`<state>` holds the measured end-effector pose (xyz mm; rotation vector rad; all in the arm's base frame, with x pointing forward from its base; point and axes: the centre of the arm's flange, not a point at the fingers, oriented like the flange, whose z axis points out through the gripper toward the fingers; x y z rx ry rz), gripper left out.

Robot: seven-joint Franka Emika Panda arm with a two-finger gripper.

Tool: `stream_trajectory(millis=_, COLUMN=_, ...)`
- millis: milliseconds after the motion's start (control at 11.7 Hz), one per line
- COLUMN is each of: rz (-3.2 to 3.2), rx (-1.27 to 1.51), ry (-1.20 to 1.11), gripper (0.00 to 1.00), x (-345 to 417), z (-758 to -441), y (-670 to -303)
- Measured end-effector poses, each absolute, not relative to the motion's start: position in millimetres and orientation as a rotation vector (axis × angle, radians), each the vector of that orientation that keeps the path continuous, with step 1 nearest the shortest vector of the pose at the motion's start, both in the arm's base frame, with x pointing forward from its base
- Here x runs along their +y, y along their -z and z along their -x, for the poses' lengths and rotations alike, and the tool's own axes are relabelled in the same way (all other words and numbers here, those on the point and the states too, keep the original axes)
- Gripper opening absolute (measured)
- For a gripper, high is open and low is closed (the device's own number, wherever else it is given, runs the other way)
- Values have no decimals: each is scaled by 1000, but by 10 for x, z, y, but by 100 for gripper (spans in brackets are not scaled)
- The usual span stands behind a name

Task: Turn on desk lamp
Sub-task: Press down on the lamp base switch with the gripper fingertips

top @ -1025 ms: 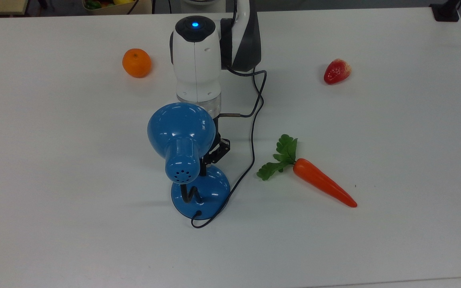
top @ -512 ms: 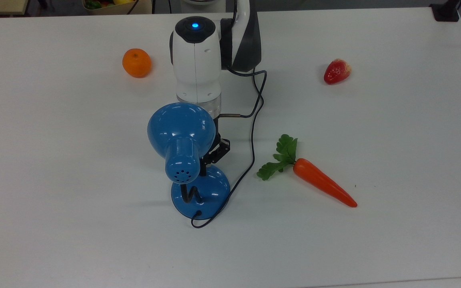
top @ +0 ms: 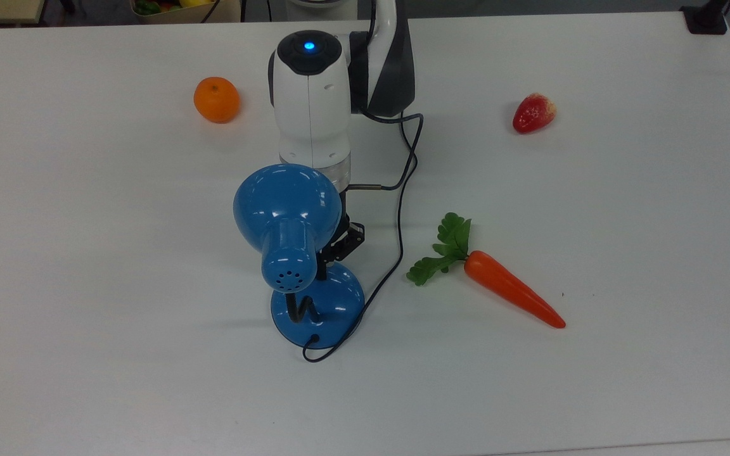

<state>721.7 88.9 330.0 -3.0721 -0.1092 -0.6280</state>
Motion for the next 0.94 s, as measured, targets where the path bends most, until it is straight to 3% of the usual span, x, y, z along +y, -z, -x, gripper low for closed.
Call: stream_trajectory(millis=939, rz=3124, rx=-145, ry=500, gripper=2, x=933, z=-7362, y=-3342)
